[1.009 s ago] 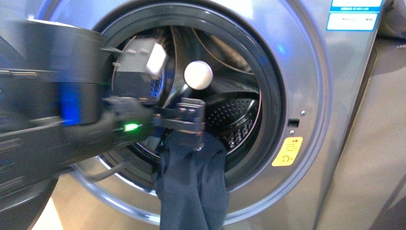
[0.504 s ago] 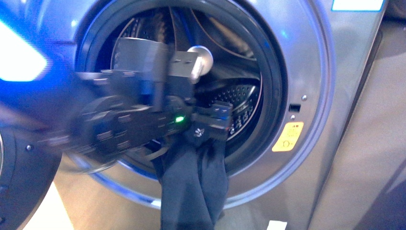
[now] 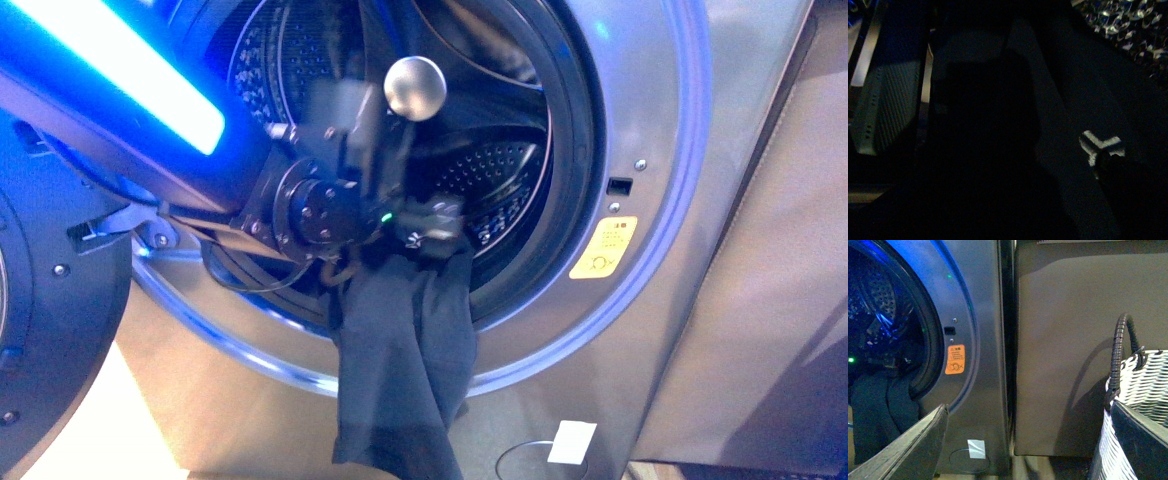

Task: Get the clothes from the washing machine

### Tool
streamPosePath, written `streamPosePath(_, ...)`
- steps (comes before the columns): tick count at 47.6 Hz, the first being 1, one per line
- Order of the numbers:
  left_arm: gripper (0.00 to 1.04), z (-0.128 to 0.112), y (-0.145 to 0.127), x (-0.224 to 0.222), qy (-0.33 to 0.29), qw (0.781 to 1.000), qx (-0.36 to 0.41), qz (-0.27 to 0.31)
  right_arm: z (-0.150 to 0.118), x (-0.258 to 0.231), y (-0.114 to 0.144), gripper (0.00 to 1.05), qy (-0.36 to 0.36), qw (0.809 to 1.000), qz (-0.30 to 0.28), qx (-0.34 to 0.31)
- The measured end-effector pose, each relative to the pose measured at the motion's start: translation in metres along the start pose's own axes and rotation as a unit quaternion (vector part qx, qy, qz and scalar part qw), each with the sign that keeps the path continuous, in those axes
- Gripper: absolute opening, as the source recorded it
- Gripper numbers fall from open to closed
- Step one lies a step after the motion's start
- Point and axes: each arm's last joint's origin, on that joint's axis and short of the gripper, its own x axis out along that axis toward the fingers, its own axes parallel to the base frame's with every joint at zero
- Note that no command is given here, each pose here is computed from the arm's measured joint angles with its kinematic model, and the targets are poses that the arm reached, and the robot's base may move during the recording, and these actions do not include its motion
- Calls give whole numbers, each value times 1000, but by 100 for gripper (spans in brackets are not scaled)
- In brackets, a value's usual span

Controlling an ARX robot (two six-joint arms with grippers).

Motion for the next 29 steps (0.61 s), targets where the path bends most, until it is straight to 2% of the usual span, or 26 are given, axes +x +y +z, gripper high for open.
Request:
streamPosePath(7, 98, -11, -5, 4, 27, 1000, -14, -2, 0, 0, 0, 97, 0, 1000, 0, 0)
streamPosePath(29, 98, -7, -18, 3, 65, 995, -59, -45, 0, 0, 0, 97, 0, 1000, 0, 0)
